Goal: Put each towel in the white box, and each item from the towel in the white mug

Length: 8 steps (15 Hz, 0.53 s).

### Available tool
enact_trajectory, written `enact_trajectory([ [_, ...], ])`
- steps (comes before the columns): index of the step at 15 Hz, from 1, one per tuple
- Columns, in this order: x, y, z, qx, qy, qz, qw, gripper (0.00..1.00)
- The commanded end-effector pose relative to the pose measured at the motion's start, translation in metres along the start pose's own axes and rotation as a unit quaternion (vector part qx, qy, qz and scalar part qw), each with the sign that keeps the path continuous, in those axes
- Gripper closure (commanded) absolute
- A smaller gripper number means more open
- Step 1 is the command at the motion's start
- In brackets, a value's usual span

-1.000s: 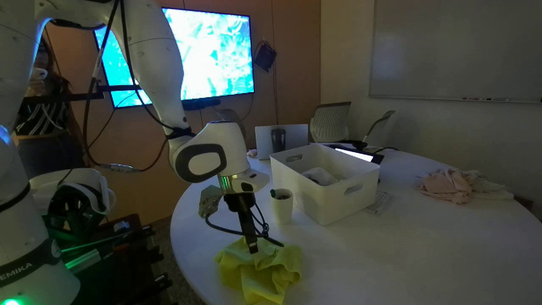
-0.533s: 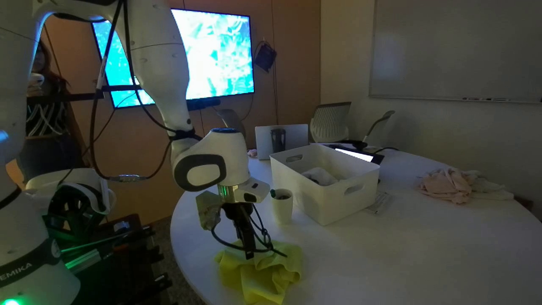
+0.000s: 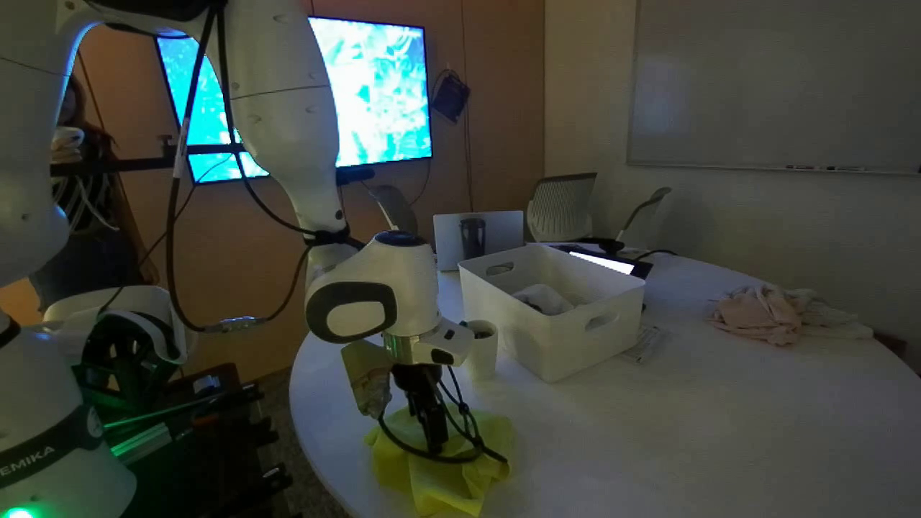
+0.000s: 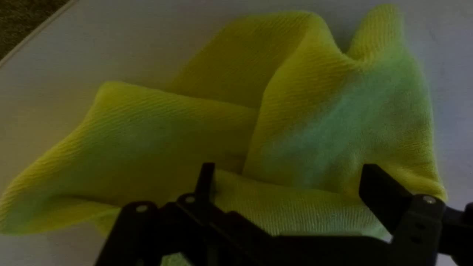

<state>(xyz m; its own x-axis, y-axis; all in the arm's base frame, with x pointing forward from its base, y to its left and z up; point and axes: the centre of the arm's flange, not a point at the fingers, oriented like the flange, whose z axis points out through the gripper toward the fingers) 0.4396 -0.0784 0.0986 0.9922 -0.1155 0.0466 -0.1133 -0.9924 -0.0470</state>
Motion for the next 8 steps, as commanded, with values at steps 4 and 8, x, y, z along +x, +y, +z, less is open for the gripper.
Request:
enact_trajectory([
  [4, 0.032, 0.012, 0.002, 0.015, 0.026, -0.008, 0.9995, 0.00],
  [8, 0.043, 0.021, 0.001, 0.023, 0.027, -0.012, 0.9993, 0.20],
])
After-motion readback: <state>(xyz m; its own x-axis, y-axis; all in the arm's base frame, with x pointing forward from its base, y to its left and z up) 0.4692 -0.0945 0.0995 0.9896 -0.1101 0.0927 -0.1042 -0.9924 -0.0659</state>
